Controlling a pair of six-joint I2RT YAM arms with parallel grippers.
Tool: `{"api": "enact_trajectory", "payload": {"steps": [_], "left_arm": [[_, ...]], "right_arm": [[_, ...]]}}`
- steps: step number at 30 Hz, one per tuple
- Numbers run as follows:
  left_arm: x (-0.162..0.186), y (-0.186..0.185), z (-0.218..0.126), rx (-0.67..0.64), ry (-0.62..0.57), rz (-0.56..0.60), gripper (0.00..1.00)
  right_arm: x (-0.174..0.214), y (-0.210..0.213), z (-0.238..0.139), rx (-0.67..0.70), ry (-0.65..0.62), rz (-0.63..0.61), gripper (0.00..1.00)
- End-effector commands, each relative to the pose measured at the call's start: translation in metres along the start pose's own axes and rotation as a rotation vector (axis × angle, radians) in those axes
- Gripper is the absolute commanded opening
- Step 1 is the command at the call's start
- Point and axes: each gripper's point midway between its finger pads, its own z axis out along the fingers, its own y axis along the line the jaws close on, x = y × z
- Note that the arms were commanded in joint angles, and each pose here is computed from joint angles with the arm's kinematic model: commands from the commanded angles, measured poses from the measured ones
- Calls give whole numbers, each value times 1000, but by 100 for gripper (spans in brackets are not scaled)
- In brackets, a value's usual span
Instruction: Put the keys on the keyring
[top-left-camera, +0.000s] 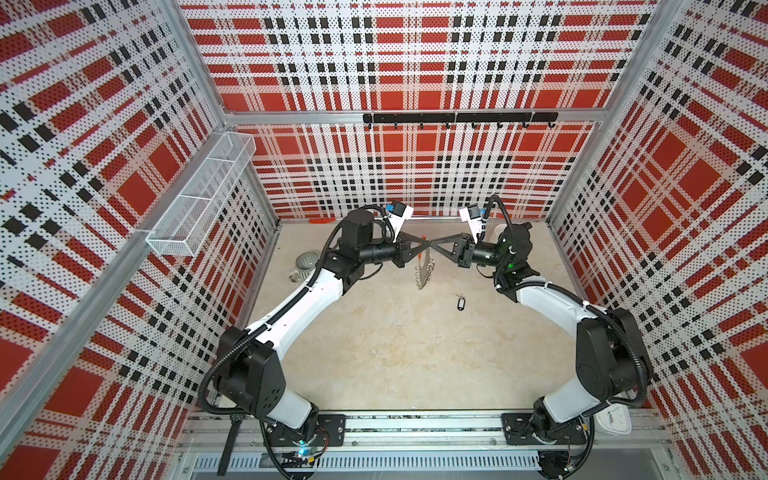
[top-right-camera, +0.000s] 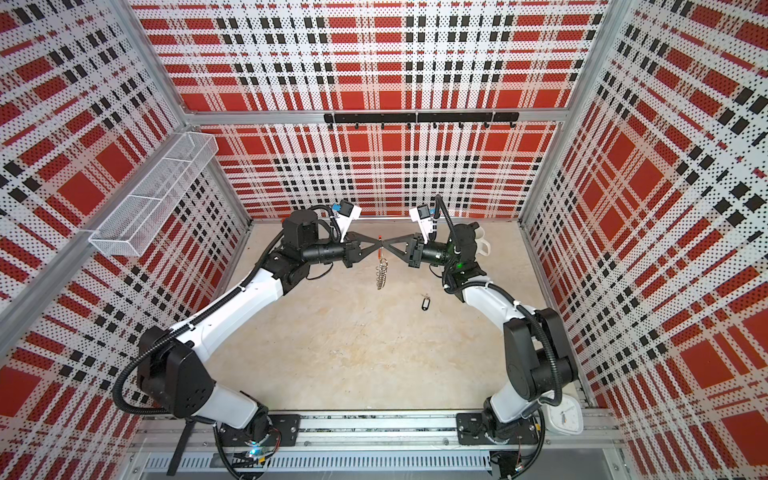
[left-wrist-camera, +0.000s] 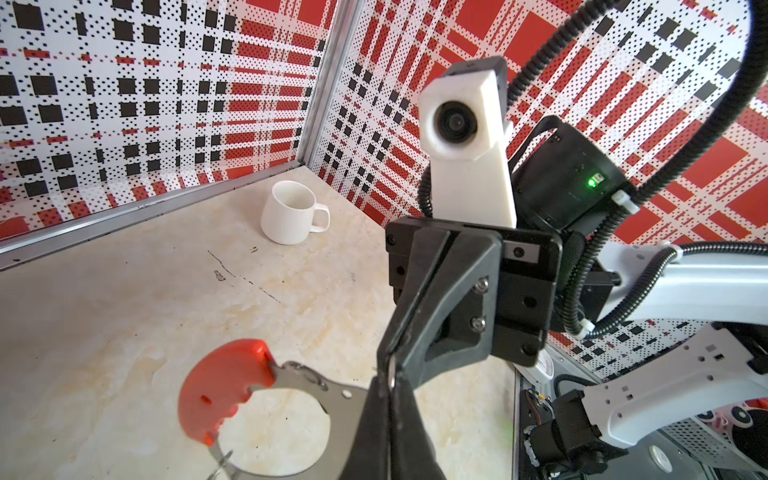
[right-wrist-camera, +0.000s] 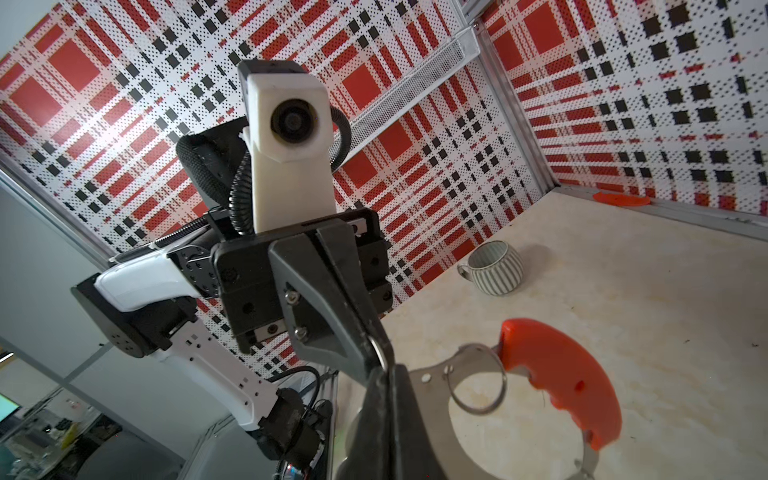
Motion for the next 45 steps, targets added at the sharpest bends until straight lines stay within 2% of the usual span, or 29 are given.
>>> {"api": "enact_trajectory", "payload": {"steps": [1, 6, 7, 9, 11, 13, 16, 19, 26, 38, 45], "left_arm": [[-9, -10, 4, 33, -17, 44, 0], [-14, -9, 2, 18, -44, 39, 2], [-16, -9, 1, 13, -56, 33, 13], [-22, -5, -4, -7, -102, 13, 23], [-30, -1, -12, -22, -169, -25, 39], [-32, 7, -23, -45, -241, -66, 43], [-37, 17, -45, -74, -358, -114, 39], [-34, 19, -55, -73, -409, -140, 34], [-34, 6, -51, -5, -409, -130, 36], [-42, -35, -42, 213, -425, -96, 41], [-37, -39, -33, 243, -403, -99, 42]], "right_arm": [[-1, 12, 5, -46, 2, -28, 0], [-10, 14, 4, -13, -58, -49, 0], [-13, 15, 4, -8, -74, -60, 0], [-19, 16, 3, 8, -116, -73, 0], [-27, 20, 1, 12, -162, -87, 0], [-33, 23, -1, 8, -211, -89, 0], [-41, 32, -6, -28, -285, -92, 0], [-46, 43, -8, -94, -327, -82, 0], [-51, 57, -10, -195, -352, -58, 0], [-47, 59, 1, -201, -330, -49, 0], [-49, 61, 5, -212, -319, -53, 0]]}}
